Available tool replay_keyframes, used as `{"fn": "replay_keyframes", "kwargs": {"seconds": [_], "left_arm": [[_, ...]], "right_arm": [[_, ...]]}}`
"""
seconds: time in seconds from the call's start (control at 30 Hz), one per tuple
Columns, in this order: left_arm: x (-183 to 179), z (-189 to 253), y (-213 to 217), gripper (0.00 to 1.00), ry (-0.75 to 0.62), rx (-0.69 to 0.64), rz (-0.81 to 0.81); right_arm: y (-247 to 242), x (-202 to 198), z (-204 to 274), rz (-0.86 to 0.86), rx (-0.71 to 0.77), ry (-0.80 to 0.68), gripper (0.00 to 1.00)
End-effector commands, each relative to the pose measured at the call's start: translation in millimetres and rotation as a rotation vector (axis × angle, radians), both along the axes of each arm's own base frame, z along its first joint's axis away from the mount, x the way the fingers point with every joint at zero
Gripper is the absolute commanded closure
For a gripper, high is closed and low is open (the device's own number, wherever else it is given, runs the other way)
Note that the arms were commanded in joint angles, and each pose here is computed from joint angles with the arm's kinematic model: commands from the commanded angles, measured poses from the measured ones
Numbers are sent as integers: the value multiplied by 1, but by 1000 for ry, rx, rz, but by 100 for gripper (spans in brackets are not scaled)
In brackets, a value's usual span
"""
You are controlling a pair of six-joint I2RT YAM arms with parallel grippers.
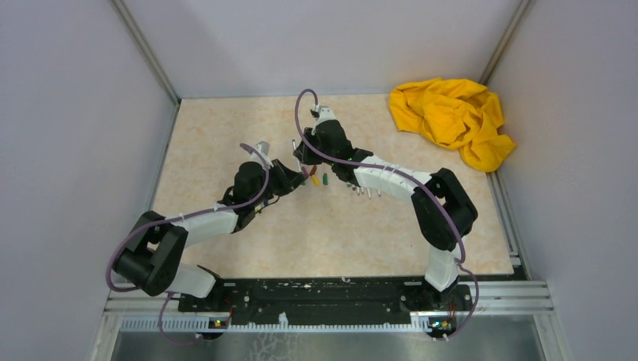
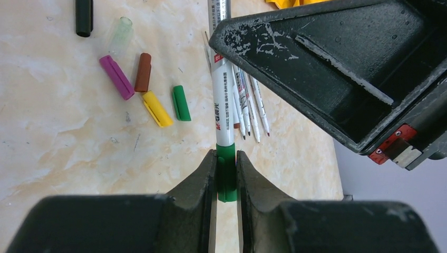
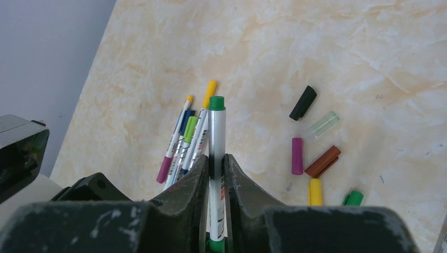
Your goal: Open the pen caps
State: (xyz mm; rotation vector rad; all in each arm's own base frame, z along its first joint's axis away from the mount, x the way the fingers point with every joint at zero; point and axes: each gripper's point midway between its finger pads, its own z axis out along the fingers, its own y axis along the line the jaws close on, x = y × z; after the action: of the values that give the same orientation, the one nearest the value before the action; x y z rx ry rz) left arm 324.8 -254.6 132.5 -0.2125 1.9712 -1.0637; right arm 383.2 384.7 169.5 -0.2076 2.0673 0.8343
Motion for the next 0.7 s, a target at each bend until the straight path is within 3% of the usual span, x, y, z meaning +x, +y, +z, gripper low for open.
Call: {"fn": "replay_keyframes", "kwargs": {"seconds": [0.0, 0.67], "left_arm": [[4, 21, -11, 100, -65, -22, -52], [7, 33, -12, 100, -86, -42, -51]], "right_arm": [[6, -7, 27, 45, 49, -45, 85], [10, -8, 5, 61, 23, -6, 80]]}}
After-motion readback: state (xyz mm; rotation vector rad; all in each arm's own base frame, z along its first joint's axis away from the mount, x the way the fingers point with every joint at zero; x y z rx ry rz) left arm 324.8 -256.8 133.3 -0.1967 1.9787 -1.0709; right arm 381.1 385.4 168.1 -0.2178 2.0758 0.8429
